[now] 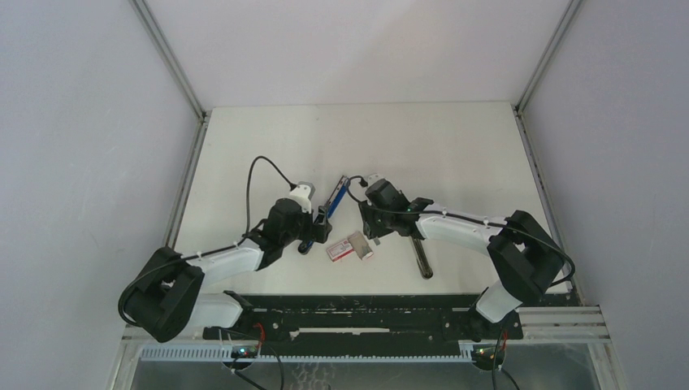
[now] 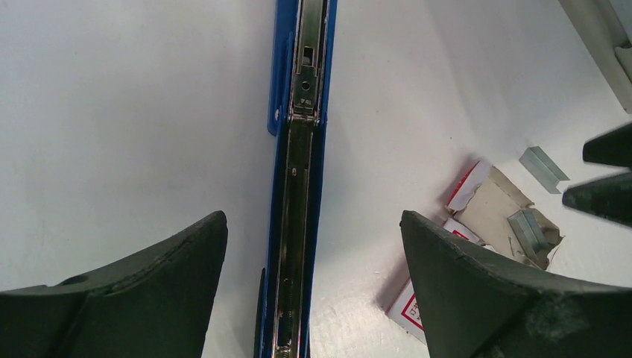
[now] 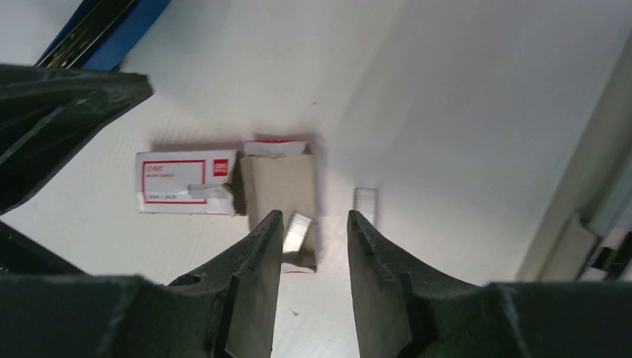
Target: Load the staples into the stapler
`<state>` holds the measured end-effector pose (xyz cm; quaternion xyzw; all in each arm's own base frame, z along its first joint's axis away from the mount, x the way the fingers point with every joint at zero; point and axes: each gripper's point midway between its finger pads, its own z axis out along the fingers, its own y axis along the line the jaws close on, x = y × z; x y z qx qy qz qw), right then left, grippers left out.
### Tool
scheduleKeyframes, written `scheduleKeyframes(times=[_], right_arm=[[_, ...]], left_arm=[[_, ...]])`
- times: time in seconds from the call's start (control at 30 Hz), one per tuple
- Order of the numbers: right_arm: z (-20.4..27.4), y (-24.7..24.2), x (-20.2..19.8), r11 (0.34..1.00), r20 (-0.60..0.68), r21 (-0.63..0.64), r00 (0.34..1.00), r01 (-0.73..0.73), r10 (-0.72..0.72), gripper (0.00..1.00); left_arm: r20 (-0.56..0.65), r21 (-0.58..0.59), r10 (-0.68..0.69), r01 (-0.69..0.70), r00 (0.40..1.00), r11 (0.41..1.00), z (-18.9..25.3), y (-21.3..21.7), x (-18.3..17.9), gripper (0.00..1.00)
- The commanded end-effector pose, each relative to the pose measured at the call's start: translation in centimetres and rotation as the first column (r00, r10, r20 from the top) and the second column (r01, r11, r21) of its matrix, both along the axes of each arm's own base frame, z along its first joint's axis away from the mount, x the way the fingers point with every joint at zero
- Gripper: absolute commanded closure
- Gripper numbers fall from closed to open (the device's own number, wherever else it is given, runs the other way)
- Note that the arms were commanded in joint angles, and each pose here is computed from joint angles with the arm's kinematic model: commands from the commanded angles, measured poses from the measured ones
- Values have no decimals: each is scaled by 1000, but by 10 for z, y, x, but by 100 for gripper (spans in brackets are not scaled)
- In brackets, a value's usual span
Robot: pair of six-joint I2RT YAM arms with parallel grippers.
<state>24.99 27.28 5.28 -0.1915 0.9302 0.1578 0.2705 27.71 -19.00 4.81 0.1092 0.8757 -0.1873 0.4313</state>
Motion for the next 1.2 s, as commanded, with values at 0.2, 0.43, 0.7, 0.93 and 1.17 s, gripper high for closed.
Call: scheduleKeyframes(times=[0.2,0.43,0.7,0.93,1.17], right_arm=[[-10,28,-25,999,-59,16,997,48,-47,64],[-21,30,-32,998,-66,-27,996,59,-61,67],[-23,26,-31,995,-48,-68,996,74,-77,69],[-25,21,-30,991,-34,-96,995,92,-95,82],[-12,20,-24,993,-1,-71,996,94,-94,91]], left_arm=[[-24,-44,-45,43,999,998,12,-22,11,11],[-75,-47,-66,63,995,997,4,-29,9,11],[-92,-53,-80,76,993,996,1,-32,8,15],[-119,-63,-104,97,987,993,-4,-37,4,24],[-150,-97,-165,152,975,984,-8,-47,-4,31]])
